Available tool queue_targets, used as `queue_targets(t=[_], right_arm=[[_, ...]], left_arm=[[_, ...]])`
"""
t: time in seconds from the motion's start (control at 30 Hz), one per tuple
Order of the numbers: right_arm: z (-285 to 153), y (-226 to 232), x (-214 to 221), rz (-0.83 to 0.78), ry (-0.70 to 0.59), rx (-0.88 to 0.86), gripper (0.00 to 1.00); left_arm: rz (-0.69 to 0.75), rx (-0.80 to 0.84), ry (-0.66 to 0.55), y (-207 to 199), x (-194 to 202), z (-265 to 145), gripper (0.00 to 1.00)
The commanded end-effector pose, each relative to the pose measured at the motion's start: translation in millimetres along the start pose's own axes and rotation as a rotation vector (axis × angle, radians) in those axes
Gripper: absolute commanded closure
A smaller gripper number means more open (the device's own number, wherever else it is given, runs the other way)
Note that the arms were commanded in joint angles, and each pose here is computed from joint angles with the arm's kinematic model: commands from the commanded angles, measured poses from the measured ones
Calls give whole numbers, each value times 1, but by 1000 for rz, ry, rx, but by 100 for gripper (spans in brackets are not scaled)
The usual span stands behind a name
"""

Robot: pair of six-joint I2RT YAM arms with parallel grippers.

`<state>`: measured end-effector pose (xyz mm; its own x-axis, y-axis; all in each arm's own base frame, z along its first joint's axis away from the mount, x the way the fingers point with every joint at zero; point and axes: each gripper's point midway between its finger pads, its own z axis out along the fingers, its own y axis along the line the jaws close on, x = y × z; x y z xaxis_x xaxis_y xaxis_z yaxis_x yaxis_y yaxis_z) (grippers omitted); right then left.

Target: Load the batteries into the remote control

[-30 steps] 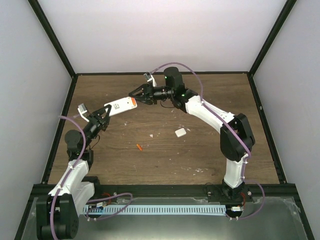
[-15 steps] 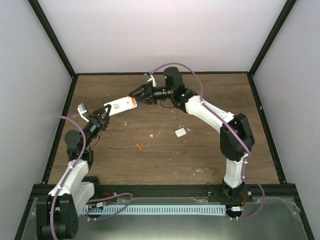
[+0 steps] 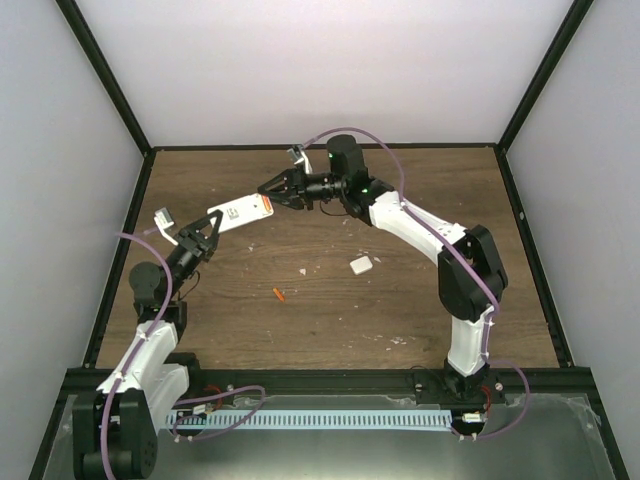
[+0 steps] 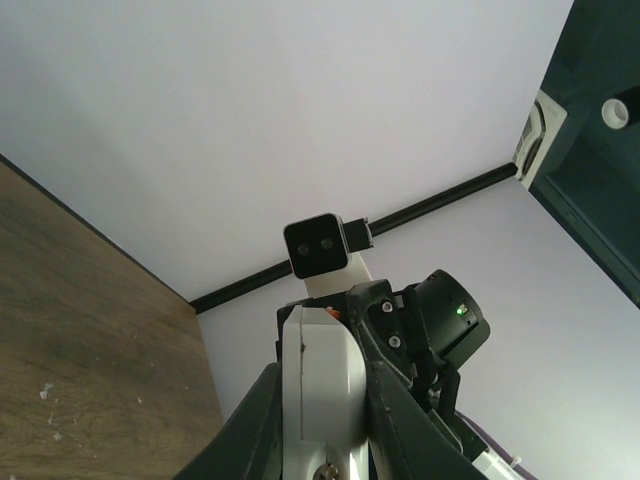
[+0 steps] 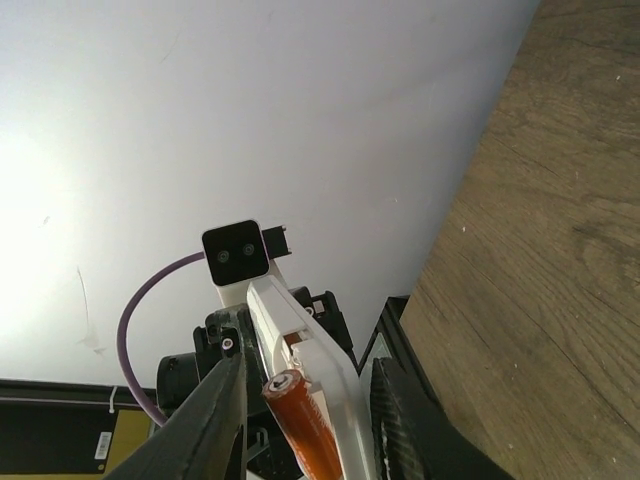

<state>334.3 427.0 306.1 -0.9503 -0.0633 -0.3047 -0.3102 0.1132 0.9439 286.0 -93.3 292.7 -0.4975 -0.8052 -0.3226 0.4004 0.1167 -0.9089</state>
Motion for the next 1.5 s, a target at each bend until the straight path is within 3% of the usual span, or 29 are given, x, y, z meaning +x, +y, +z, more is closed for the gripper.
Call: queue_targets(t=[0.0,0.3,0.7,1.17,1.33,1.47], right_arm=[[1,29,-1,-67,21,-72,75],[1,26,4,-82,33,-69,83],[-1,10,20,-100,47,-38,84],[-7,-8,17,-234,5,78,92],[-11,-14,9,-338,-42,145,90],[-13,-7,8,-368,-51,134,80]], left_arm=[[30,-18,25,10,8,-4,100],[3,-29,1,15,6,-6,100],[-33,-28,-27,17,1,-6,100],[-56,-27,-30,16,-1,-4,100],[-63,-21,-30,12,-2,-2,100],[-60,-23,-28,13,-3,-1,100]])
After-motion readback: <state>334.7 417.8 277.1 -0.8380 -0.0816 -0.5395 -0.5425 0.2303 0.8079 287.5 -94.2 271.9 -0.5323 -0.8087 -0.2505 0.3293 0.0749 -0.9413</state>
